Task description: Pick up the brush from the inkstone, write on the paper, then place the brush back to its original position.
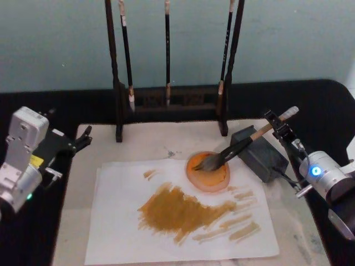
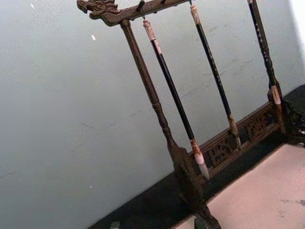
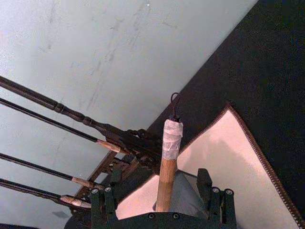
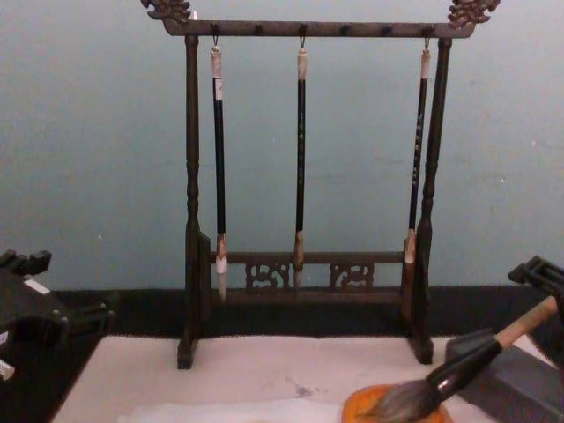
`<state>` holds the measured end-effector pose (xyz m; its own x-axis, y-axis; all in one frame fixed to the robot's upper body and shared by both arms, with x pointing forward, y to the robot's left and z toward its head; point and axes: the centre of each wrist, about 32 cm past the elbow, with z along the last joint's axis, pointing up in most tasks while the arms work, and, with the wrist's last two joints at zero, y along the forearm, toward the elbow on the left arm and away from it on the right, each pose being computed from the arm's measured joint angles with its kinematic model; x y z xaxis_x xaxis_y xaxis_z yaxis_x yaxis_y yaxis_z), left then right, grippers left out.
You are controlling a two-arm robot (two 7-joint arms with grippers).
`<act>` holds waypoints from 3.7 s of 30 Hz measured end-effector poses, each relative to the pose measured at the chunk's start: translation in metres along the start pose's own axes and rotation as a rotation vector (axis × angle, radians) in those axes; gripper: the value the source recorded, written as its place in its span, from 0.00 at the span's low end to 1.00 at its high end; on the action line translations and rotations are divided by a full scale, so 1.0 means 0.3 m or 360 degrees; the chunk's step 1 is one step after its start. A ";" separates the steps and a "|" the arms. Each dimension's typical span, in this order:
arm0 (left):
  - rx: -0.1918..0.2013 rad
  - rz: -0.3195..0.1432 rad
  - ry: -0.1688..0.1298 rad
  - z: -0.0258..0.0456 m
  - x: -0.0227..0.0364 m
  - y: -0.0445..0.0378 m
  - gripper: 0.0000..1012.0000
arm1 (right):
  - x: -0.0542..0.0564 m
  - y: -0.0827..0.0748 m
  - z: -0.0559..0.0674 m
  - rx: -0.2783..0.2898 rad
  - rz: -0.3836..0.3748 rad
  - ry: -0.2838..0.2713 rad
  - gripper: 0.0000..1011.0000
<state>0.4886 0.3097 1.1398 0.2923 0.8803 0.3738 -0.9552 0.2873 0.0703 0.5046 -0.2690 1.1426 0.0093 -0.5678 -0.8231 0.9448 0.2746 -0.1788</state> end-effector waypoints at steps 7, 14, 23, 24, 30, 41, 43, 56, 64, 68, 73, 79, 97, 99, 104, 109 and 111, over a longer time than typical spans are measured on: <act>0.0000 0.0000 0.0000 0.000 0.000 0.000 1.00 | 0.000 -0.001 0.001 0.0001 0.0001 0.0001 0.96; 0.0000 0.0000 0.0000 0.000 0.000 0.000 1.00 | 0.000 -0.001 0.001 0.0000 0.0001 0.0002 0.80; 0.0000 0.0000 0.0000 0.000 0.000 0.000 1.00 | -0.001 -0.001 0.001 -0.0001 0.0002 0.0003 0.50; 0.0000 0.0000 0.0000 0.000 0.000 0.000 1.00 | -0.001 -0.001 0.001 -0.0001 0.0002 0.0003 0.48; 0.0000 0.0000 0.0000 0.000 0.000 0.000 1.00 | -0.001 -0.002 0.001 -0.0001 0.0002 0.0002 0.28; 0.0000 0.0000 0.0000 0.000 0.000 0.000 1.00 | -0.001 -0.001 0.001 -0.0001 0.0002 0.0002 0.16; 0.0000 0.0000 0.0000 0.000 0.000 0.000 1.00 | -0.001 -0.001 0.001 -0.0001 0.0002 0.0001 0.16; 0.0000 0.0000 0.0000 0.000 0.000 0.000 1.00 | -0.005 -0.002 0.002 0.0013 0.0022 0.0005 0.16; 0.0000 0.0000 0.0000 0.000 0.000 0.000 1.00 | -0.034 -0.002 0.014 0.0043 0.0101 0.0020 0.16; 0.0000 0.0000 0.0000 0.000 0.000 0.000 1.00 | -0.065 -0.006 0.032 0.0076 0.0178 -0.0045 0.16; 0.0000 0.0000 0.0000 0.000 0.000 0.000 1.00 | -0.098 -0.019 0.054 0.0113 0.0260 -0.0151 0.16; 0.0000 0.0000 0.0000 0.000 0.000 0.000 1.00 | -0.148 -0.046 0.080 0.0136 0.0398 -0.0356 0.16; 0.0000 0.0000 0.0000 0.000 0.000 0.000 1.00 | -0.194 -0.145 0.062 0.0041 0.0686 -0.0949 0.16; 0.0000 0.0000 0.0000 0.000 0.000 0.000 1.00 | -0.194 -0.158 0.062 0.0027 0.0720 -0.0992 0.16; 0.0000 0.0000 0.0000 0.000 0.000 0.000 1.00 | -0.187 -0.194 0.064 -0.0022 0.0827 -0.1144 0.16; 0.0000 0.0000 0.0000 0.000 0.000 0.000 1.00 | -0.183 -0.219 0.066 -0.0062 0.0928 -0.1256 0.16; 0.0000 0.0000 0.0000 0.000 0.000 0.000 1.00 | -0.183 -0.230 0.067 -0.0080 0.0970 -0.1293 0.16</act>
<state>0.4886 0.3097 1.1398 0.2923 0.8803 0.3737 -0.9553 0.2873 0.0703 0.4455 -0.2722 1.2110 0.7220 -0.6707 -0.1701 0.6903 0.7150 0.1108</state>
